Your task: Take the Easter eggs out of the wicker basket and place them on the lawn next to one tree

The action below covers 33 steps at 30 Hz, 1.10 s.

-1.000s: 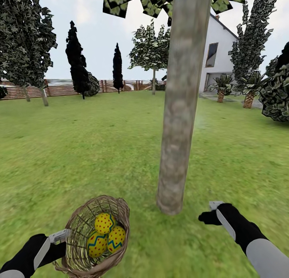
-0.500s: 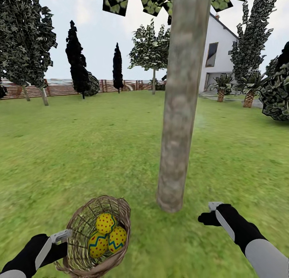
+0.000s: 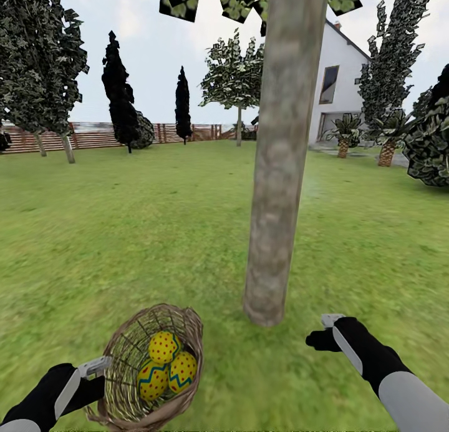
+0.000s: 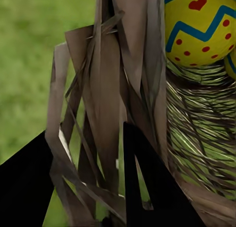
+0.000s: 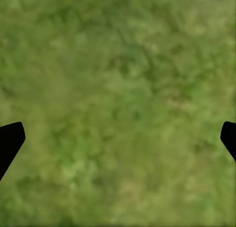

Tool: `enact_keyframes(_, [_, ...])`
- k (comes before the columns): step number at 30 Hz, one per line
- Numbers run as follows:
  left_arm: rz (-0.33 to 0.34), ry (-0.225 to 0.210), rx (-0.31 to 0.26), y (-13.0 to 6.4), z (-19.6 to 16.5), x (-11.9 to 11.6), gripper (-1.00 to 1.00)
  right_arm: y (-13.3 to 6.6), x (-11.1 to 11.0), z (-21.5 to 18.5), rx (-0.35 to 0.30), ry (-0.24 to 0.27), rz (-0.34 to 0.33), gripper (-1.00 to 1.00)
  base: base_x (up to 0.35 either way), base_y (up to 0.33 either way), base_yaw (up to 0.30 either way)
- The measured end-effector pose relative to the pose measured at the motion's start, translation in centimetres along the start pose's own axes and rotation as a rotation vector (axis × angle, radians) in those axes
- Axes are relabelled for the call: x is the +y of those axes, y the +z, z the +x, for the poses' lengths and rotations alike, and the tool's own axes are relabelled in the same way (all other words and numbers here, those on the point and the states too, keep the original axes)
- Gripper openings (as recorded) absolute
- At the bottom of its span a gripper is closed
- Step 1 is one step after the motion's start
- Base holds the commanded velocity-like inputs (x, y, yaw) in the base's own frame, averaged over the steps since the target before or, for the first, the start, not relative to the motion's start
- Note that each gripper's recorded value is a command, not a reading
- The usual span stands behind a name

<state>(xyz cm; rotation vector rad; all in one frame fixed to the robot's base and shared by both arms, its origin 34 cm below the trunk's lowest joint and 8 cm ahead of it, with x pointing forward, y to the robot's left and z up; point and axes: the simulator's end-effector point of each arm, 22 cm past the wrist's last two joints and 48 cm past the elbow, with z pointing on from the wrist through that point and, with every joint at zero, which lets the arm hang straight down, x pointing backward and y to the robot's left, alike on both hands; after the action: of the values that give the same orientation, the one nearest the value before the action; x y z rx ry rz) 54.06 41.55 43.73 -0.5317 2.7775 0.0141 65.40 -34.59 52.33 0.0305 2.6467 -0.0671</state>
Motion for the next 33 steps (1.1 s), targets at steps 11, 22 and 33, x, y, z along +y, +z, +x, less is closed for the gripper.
enact_keyframes(11, [0.003,-0.002,0.0,2.1,1.1,0.2,-1.0,1.9,0.1,1.7,0.004,-0.001,0.001,1.0,0.0,0.0,0.0])
enact_keyframes(22, [0.002,-0.001,0.001,4.2,2.3,0.6,-1.0,3.8,0.4,3.4,0.005,-0.002,0.0,1.0,0.0,0.0,0.0])
enact_keyframes(33, [0.009,-0.012,0.006,5.7,3.0,1.0,-1.0,5.6,0.6,5.0,0.004,-0.001,-0.004,1.0,0.0,0.0,0.0])
